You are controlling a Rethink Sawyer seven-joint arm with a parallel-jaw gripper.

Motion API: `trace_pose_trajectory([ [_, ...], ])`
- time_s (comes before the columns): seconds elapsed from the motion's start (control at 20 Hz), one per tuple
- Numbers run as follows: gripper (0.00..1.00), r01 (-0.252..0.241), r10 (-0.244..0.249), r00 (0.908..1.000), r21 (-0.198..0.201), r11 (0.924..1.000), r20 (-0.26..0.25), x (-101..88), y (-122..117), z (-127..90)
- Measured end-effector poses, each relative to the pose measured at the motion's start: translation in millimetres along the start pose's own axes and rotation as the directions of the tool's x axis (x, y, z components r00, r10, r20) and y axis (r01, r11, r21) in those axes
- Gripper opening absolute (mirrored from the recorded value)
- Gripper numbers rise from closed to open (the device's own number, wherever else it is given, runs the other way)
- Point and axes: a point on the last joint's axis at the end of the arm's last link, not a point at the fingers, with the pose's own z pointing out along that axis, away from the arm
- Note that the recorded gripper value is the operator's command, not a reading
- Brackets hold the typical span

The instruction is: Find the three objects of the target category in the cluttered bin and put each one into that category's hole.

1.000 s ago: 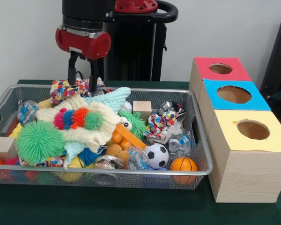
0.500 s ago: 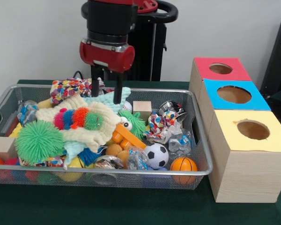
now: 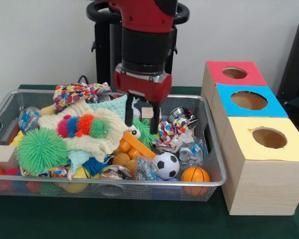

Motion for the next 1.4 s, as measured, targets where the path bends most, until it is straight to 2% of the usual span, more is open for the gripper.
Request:
trace_pose_trajectory([
  [0.1,1.0,-0.011,0.011,0.9998,-0.007,0.9999,-0.016,0.9,8.0,14.5],
  [0.4,1.0,-0.038,0.038,0.9981,-0.014,0.9992,-0.049,4.1,12.0,51.9],
  [0.55,1.0,-0.043,0.042,0.9978,-0.017,0.9989,-0.051,6.9,11.0,70.5],
  [0.8,1.0,-0.052,0.051,0.9977,-0.024,0.9984,-0.045,9.3,6.8,88.8],
  [1.1,1.0,-0.062,0.061,0.9974,-0.026,0.9978,-0.039,8.9,0.2,88.6],
  [1.4,1.0,-0.081,0.08,0.9964,-0.024,0.9964,-0.025,1.6,-13.9,68.3],
])
